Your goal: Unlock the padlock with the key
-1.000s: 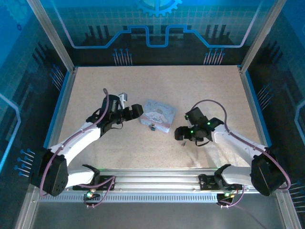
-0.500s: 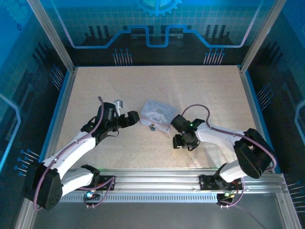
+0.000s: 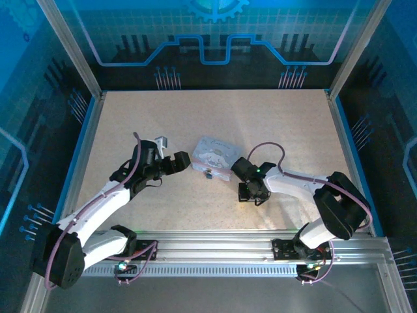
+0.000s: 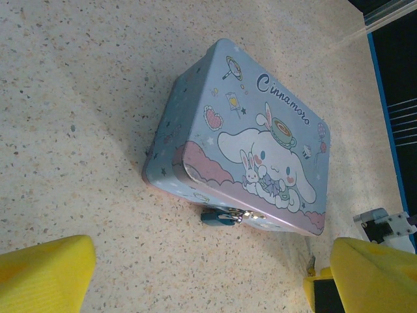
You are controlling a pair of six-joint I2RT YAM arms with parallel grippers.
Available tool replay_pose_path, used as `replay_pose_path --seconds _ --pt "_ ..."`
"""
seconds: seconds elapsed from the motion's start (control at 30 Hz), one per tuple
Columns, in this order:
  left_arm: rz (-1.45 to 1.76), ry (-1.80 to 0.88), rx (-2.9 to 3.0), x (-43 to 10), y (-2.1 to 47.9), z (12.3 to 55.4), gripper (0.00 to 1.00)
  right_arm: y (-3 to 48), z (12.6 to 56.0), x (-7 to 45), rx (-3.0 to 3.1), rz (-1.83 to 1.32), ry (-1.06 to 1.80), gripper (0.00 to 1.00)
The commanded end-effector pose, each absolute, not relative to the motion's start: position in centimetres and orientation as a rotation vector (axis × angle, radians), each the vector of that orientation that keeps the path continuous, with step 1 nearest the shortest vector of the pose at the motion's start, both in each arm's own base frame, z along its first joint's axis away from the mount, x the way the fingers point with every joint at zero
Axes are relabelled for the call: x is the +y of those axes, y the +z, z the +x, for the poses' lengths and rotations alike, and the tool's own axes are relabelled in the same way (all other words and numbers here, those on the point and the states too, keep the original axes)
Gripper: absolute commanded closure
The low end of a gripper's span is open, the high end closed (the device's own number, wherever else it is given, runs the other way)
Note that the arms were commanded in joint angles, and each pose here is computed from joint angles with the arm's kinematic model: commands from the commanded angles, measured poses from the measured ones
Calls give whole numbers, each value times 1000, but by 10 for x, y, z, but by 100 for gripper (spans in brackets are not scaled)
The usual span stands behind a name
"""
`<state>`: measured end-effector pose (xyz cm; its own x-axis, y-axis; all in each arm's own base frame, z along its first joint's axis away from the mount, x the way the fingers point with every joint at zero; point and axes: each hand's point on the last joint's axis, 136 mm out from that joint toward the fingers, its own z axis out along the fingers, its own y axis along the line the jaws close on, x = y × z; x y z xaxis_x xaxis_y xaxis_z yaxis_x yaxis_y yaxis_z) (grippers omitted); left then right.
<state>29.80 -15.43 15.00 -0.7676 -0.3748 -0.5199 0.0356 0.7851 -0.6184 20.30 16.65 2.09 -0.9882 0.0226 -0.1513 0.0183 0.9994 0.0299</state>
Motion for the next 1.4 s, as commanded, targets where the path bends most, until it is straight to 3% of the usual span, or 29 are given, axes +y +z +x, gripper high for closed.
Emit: replay_pose_path --seconds 0.0,0.53,1.37 --pt "-258 -796 2329 -149 145 297 6 14 200 161 2992 57 -4 55" --pt "-244 -773 2338 -149 149 301 6 3 191 147 3014 103 -14 75" --pt "-256 -787 2332 -150 153 303 5 8 188 130 2981 121 3 92"
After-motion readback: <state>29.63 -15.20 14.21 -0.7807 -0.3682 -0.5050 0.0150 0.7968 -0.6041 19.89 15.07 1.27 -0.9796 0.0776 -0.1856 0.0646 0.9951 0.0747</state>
